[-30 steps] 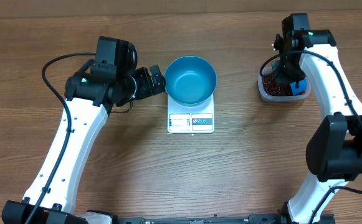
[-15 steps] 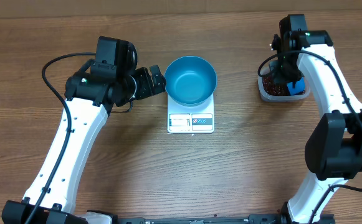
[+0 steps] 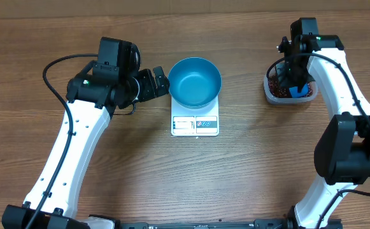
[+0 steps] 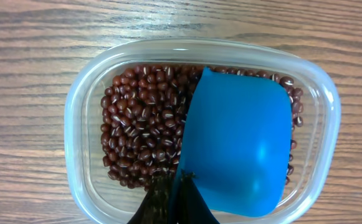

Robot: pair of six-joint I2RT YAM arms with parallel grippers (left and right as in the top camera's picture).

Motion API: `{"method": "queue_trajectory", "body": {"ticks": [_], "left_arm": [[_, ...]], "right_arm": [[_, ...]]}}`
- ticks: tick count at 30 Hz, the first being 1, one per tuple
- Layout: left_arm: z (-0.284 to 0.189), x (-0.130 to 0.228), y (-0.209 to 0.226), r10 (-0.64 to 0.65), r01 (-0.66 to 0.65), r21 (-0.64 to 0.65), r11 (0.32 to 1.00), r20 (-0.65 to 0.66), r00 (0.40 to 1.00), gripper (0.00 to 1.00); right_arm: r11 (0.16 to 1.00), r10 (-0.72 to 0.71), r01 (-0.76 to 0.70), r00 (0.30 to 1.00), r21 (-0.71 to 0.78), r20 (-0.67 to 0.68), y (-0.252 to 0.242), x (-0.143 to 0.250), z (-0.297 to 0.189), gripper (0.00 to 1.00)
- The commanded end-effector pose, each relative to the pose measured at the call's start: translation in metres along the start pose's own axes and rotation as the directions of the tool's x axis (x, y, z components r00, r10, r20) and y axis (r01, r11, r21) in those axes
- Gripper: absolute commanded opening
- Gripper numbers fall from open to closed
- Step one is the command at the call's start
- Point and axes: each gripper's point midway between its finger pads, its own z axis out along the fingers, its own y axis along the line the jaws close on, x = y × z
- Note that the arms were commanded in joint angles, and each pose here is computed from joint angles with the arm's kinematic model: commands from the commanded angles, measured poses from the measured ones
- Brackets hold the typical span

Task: Scoop item into bowl and weigh 150g on scale
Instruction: 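Drag the scoop through the beans to fill it, right gripper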

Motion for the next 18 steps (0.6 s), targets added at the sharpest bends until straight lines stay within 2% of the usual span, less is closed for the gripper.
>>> {"method": "queue_trajectory", "body": {"ticks": [1, 12, 18], "left_arm": [[-0.004, -0.003, -0.005, 0.029, -0.029, 0.006, 1.0, 0.017, 0.999, 1.0], [-0.004, -0.003, -0.005, 0.029, -0.029, 0.006, 1.0, 0.017, 0.999, 1.0], [-0.004, -0.003, -0.005, 0.029, -0.029, 0.006, 1.0, 0.016, 0.999, 1.0]], "right_arm": [[0.992, 0.122, -0.115, 0.983, 0.053, -0.137, -0.026, 0.031, 0.05, 0.04], [0.962, 0.175, -0.196, 0.977, -0.19, -0.124, 0.0, 0.024, 0.049, 0.04], [0.896, 0.25, -0.279, 0.96, -0.345, -0.126, -0.003, 0.021, 0.044, 0.04]]}}
